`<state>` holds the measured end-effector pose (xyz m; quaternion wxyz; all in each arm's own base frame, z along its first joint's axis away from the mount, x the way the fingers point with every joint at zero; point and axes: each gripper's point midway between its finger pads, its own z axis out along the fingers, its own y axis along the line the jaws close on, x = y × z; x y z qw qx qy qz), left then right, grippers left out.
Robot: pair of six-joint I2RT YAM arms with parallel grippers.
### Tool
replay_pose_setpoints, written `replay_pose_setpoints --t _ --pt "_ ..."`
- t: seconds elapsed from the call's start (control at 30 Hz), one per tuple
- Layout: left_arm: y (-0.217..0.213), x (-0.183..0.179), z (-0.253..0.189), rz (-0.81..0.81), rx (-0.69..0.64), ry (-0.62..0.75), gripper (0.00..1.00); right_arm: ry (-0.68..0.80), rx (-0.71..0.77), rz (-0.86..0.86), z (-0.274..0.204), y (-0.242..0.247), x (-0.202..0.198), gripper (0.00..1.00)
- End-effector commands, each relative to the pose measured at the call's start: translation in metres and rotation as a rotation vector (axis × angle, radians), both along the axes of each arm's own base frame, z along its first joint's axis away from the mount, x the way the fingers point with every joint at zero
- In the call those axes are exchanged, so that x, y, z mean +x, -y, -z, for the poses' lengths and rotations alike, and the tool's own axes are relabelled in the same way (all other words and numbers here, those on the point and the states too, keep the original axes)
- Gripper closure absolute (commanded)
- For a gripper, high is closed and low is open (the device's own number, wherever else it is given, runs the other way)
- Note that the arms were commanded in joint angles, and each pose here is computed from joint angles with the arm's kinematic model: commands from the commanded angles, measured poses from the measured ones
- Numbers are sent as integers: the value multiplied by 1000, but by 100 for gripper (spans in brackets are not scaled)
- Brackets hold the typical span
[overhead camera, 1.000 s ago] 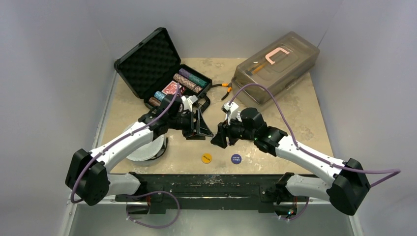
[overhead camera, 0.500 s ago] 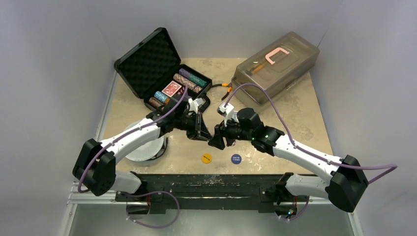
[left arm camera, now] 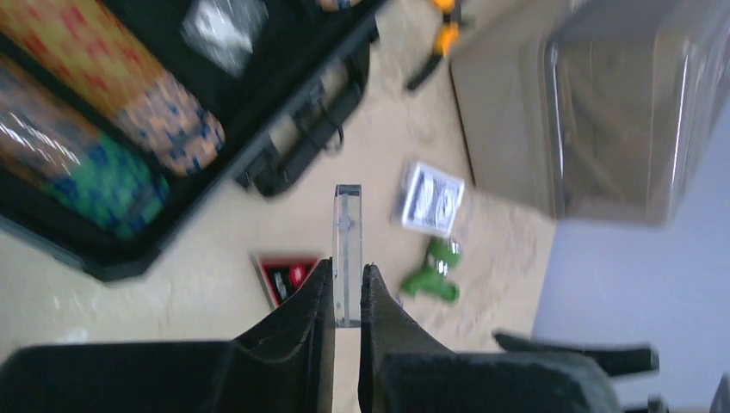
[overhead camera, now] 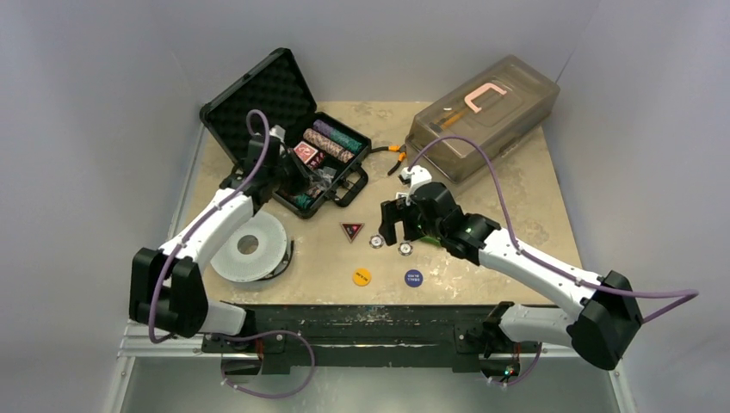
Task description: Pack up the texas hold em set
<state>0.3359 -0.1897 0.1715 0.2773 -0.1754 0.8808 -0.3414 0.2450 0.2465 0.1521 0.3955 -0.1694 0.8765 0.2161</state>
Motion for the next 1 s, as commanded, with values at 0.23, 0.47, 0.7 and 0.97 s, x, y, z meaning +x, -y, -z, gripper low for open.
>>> replay_pose_setpoints --t 0.23,0.47,0.7,0.97 --pt "-64 194 -18 -541 -51 343 100 -54 -6 142 4 23 34 1" --pt "-86 240 11 -670 -35 384 100 -72 -61 147 13 24 54 1" --pt "-94 250 42 -712 -61 317 100 -76 -69 128 14 16 63 1" --pt "-100 240 58 -757 -55 231 100 -64 -69 130 10 14 72 1"
